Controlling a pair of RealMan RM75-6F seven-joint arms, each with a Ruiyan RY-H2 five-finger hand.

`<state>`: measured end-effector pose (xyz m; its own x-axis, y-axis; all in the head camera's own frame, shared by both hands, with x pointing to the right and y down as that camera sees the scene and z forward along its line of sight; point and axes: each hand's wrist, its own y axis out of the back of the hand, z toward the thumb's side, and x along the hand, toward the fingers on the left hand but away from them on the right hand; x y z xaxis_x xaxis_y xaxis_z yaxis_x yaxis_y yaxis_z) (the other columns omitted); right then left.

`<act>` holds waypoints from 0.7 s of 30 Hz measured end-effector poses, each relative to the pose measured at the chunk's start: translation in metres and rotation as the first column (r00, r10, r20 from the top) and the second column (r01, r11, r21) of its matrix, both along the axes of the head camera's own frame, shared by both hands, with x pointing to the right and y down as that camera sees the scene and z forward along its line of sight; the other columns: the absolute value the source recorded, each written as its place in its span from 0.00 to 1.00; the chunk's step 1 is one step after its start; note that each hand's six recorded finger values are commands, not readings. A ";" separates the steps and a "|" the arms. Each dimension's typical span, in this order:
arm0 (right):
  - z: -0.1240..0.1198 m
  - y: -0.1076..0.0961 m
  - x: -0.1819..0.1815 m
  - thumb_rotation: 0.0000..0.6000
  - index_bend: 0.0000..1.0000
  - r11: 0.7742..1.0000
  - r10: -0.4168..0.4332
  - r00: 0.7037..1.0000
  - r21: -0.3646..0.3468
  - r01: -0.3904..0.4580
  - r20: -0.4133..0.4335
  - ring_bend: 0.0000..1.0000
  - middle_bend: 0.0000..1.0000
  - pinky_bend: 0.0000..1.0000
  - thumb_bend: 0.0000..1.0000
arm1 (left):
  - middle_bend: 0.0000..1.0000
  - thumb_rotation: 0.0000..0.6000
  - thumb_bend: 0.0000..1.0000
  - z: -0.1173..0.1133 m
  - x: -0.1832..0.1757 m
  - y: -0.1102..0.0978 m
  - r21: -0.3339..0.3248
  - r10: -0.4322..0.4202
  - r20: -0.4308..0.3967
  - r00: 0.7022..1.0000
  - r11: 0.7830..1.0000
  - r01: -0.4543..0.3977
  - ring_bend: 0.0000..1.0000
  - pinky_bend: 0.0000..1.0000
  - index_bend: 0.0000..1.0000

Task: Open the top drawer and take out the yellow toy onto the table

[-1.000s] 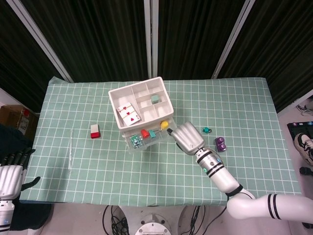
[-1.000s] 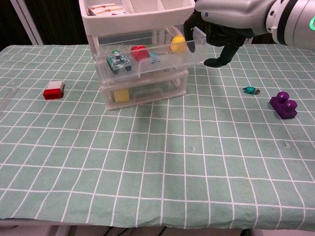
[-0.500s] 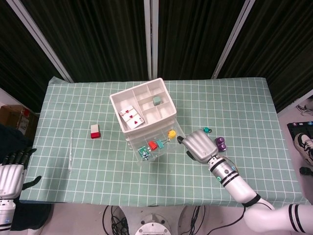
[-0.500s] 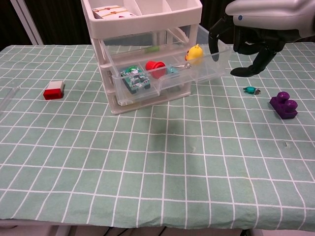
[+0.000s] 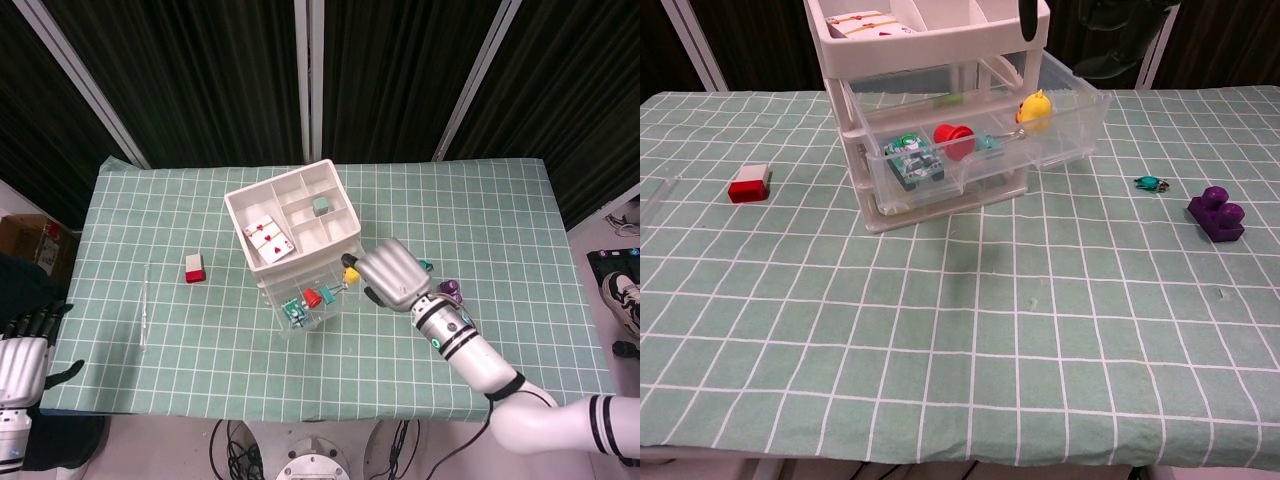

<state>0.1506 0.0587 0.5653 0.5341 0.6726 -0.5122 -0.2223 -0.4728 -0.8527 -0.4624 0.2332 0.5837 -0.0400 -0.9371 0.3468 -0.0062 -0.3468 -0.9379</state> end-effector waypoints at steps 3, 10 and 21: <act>0.011 -0.007 -0.014 1.00 0.38 1.000 -0.007 0.999 -0.008 0.007 -0.037 0.96 0.91 1.00 0.20 | 0.17 1.00 0.06 0.000 -0.002 0.002 -0.004 -0.006 0.003 1.000 1.000 0.006 0.16 0.19 0.21; 0.041 -0.006 -0.035 1.00 0.39 0.999 -0.033 0.991 -0.010 0.032 -0.132 0.96 0.91 1.00 0.18 | 0.17 1.00 0.06 0.001 -0.007 0.005 -0.009 -0.021 0.003 1.000 1.000 0.021 0.16 0.19 0.21; 0.052 -0.006 -0.032 1.00 0.40 0.999 -0.027 0.979 0.028 0.033 -0.203 0.96 0.91 1.00 0.18 | 0.17 1.00 0.06 0.006 -0.007 0.004 -0.013 -0.018 -0.008 1.000 1.000 0.018 0.16 0.19 0.21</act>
